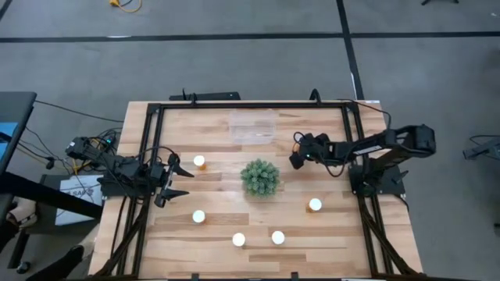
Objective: Pick and place pill bottles into a basket
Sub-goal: Put the orange pill bottle into the transparent bin
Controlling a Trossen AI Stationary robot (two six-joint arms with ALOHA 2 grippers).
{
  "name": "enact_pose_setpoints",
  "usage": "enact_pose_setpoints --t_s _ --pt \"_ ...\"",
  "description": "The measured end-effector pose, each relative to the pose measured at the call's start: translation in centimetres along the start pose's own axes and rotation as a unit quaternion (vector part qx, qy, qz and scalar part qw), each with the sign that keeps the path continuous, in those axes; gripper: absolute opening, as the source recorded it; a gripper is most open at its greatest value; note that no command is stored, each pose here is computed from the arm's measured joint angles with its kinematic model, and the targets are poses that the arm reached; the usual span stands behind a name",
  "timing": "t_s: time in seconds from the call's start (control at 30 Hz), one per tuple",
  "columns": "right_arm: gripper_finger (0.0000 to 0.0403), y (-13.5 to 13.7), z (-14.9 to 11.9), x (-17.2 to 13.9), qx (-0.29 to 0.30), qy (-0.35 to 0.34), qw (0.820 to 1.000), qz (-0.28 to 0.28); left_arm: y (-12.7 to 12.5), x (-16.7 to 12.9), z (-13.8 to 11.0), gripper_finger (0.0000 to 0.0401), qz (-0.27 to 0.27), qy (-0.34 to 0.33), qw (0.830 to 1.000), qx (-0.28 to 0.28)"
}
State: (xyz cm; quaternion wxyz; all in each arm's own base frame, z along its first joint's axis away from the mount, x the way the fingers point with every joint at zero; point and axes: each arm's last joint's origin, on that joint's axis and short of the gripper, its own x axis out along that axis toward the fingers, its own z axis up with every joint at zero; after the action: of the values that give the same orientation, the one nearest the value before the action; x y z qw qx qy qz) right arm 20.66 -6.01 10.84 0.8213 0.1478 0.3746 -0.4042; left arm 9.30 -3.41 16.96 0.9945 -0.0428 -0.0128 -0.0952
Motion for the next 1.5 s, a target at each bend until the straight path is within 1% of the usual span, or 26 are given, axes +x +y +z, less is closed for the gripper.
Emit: enact_pose_setpoints --t_s 0.1,0.2,0.33,0.6,0.93,1.13,1.27,1.33,1.43,1.5 --pt "0.0372 -0.1 0.5 0.2 0.004 -0.007 1.0 -0.001 0.0 0.0 0.0 0.0277 0.0 0.0 1.0 0.0" --pt "0.0364 -0.1 1.2 0.3 -0.009 -0.018 1.0 -0.003 0.0 0.0 0.0 0.0277 0.0 0.0 1.0 0.0" --pt "0.0344 -0.6 2.2 0.5 -0.011 -0.022 1.0 -0.012 0.0 0.0 0.0 0.0277 0.0 0.0 1.0 0.0" --pt "0.0271 -1.5 2.6 0.9 0.002 0.002 1.0 -0.008 0.0 0.0 0.0 0.0277 0.0 0.0 1.0 0.0" --pt "0.0168 -1.1 2.4 0.8 -0.005 0.01 1.0 0.01 0.0 0.0 0.0 0.0277 0.0 0.0 1.0 0.0" --pt "0.0168 -1.0 2.4 0.7 -0.006 0.012 1.0 0.019 0.0 0.0 0.0 0.0277 0.0 0.0 1.0 0.0" --pt "0.0186 -0.9 2.7 0.7 -0.006 0.012 1.0 0.02 0.0 0.0 0.0 0.0277 0.0 0.0 1.0 0.0" --pt "0.0187 -0.6 3.4 0.6 -0.006 0.005 1.0 0.026 0.0 0.0 0.0 0.0277 0.0 0.0 1.0 0.0" --pt "0.0171 -0.1 4.7 0.3 -0.021 -0.008 0.999 0.041 0.0 0.0 0.0 0.0277 0.0 0.0 1.0 0.0" --pt "0.017 0.2 5.8 0.0 -0.031 -0.018 0.998 0.049 0.0 0.0 0.0 0.0277 0.0 0.0 1.0 0.0"
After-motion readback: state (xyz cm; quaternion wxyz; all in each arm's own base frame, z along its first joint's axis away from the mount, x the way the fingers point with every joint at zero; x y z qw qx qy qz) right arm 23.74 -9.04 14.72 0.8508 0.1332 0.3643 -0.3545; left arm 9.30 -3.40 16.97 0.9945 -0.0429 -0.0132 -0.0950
